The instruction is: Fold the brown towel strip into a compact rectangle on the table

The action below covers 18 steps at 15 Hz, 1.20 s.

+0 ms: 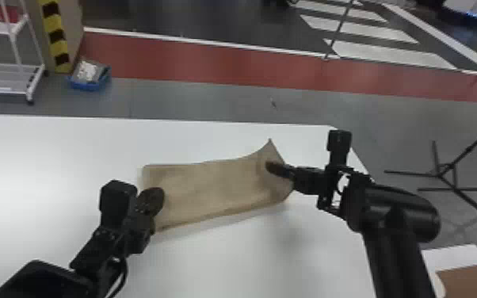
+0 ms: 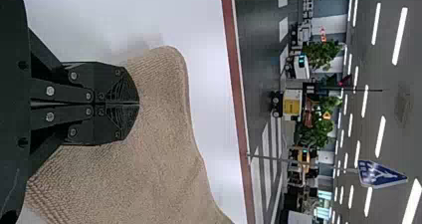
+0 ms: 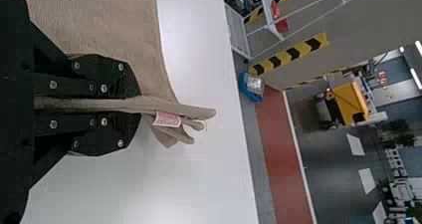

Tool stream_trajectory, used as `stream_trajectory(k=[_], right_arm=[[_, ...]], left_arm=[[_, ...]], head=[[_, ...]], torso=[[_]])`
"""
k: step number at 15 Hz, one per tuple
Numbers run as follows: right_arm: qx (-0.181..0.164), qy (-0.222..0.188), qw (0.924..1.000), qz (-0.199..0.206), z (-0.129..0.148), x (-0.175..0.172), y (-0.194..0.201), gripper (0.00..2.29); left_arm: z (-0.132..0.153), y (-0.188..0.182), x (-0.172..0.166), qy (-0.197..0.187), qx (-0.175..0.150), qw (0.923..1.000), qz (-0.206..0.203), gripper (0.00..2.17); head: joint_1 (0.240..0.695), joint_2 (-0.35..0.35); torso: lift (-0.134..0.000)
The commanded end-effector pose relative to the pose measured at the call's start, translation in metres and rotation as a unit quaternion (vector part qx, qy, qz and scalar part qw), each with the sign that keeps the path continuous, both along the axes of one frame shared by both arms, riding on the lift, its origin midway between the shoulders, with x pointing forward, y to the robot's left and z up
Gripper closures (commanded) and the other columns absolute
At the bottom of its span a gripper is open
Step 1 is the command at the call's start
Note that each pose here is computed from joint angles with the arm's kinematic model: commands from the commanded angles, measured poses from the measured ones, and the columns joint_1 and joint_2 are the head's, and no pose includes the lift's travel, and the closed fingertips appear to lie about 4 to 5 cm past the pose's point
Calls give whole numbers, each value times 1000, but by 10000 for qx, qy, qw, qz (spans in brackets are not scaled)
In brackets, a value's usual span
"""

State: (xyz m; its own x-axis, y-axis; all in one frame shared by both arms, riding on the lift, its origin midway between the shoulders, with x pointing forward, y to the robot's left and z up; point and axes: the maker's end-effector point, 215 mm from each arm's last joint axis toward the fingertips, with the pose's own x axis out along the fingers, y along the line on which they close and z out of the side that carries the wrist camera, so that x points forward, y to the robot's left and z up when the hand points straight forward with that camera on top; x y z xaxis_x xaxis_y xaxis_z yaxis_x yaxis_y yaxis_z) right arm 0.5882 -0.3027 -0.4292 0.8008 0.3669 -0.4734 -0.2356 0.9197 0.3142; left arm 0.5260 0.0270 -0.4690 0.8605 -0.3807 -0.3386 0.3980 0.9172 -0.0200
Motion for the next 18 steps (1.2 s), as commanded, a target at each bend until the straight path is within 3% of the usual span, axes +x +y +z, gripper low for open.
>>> stream_trajectory(k=[1,4,11,14,18], right_arm=[[67,-380,9989,248,37,-5,34,1328],[198,-300,9972,656,58,-19,91,1322],[209,-167,9907,1337,59,-29,209,1322],[125,-150,9888,1482,58,-27,235,1325],[115,27,9892,1460,41,-30,239,1318]], left_arm=[[-3,-1,-1,21,29,10000,0,1801],[-3,-4,-2,24,19,10000,-30,1801],[-14,-10,-8,210,112,9997,-105,1882],[-12,-12,-9,211,115,9996,-124,1882],[-12,-10,-7,209,118,9997,-108,1882]], head=[[695,-268],[695,-236],[695,-129],[695,-79],[695,-52]], torso=[[-117],[-117],[-117],[-117],[-117]])
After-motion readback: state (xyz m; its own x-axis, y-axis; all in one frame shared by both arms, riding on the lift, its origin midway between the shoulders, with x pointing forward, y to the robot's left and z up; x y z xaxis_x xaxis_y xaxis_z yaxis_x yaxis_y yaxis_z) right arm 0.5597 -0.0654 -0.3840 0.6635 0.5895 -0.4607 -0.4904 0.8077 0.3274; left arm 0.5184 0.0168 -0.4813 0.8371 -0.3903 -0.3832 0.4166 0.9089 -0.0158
